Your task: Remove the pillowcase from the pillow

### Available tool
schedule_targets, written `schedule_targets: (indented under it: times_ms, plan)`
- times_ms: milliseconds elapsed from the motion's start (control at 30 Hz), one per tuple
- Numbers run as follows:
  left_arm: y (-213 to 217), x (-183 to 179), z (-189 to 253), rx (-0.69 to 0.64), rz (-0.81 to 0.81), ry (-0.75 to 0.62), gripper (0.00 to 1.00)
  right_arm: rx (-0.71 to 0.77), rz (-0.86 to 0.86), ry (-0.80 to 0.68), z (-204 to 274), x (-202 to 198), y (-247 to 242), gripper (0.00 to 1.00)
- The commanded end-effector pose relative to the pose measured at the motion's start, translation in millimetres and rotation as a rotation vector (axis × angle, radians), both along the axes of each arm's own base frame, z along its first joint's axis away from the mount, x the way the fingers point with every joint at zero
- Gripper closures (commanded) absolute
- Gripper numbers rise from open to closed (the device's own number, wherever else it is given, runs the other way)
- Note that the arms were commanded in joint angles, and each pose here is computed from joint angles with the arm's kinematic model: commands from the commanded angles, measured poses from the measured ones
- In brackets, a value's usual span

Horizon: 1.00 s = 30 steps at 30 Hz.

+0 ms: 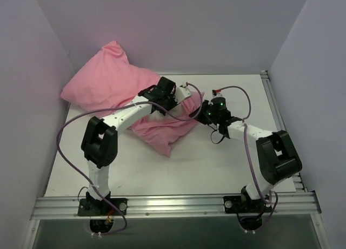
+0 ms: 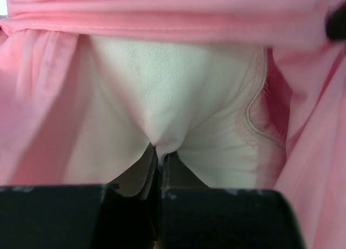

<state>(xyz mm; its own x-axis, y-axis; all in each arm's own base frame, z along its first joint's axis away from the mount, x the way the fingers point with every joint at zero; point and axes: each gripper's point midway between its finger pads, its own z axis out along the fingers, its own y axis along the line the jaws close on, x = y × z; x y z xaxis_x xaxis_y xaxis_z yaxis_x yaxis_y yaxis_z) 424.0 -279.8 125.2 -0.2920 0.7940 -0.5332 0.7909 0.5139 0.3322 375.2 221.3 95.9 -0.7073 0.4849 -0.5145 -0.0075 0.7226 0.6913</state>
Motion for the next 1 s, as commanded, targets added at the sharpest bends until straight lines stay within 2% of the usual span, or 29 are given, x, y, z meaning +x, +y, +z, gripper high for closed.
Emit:
schedule_targets:
  times_ms: [0, 167, 233, 300, 333, 400, 500, 533, 567, 600, 667, 700, 833, 967]
  plan:
    - [30, -5, 1, 0.013, 0.039, -0.001, 0.98, -0.058, -0.122, -0.110, 46, 38, -36, 1.00]
    - [65, -44, -5, 0.081, -0.029, -0.017, 0.98, -0.162, -0.304, -0.102, 43, 81, -104, 1.00]
    - [71, -55, -7, 0.090, -0.044, -0.006, 0.98, -0.155, -0.306, -0.103, 44, 94, -109, 1.00]
    - [79, -65, -15, 0.095, -0.048, 0.011, 0.98, -0.184, -0.312, -0.060, 23, 104, -115, 1.00]
    - [80, -67, -6, 0.068, -0.042, -0.001, 0.98, -0.210, -0.302, -0.018, 4, 105, -115, 1.00]
    - [82, -65, 7, 0.004, -0.001, -0.008, 0.98, -0.181, -0.259, 0.003, -5, 109, -105, 1.00]
    - [73, -60, 31, -0.040, 0.013, -0.063, 0.98, -0.121, -0.153, -0.055, 4, 103, -70, 1.00]
    - [72, -59, 32, -0.047, 0.015, -0.066, 0.98, -0.123, -0.124, -0.110, 23, 101, -61, 0.93]
    - [68, -57, 36, -0.064, 0.023, -0.066, 0.98, -0.145, -0.092, -0.146, 34, 99, -53, 0.76]
    - [67, -57, 35, -0.064, 0.027, -0.057, 0.98, -0.146, -0.078, -0.164, 43, 95, -48, 0.52]
    - [66, -56, 30, -0.063, 0.030, -0.038, 0.98, -0.123, -0.072, -0.225, 76, 88, -46, 0.38]
    - [65, -56, 29, -0.066, 0.030, -0.041, 0.98, -0.130, -0.085, -0.244, 85, 85, -50, 0.26]
    - [62, -55, 26, -0.078, 0.035, -0.028, 0.98, -0.242, -0.099, -0.325, 127, 69, -44, 0.12]
    - [59, -53, 31, -0.107, 0.057, -0.029, 0.98, -0.239, 0.065, -0.299, 114, 55, 19, 0.09]
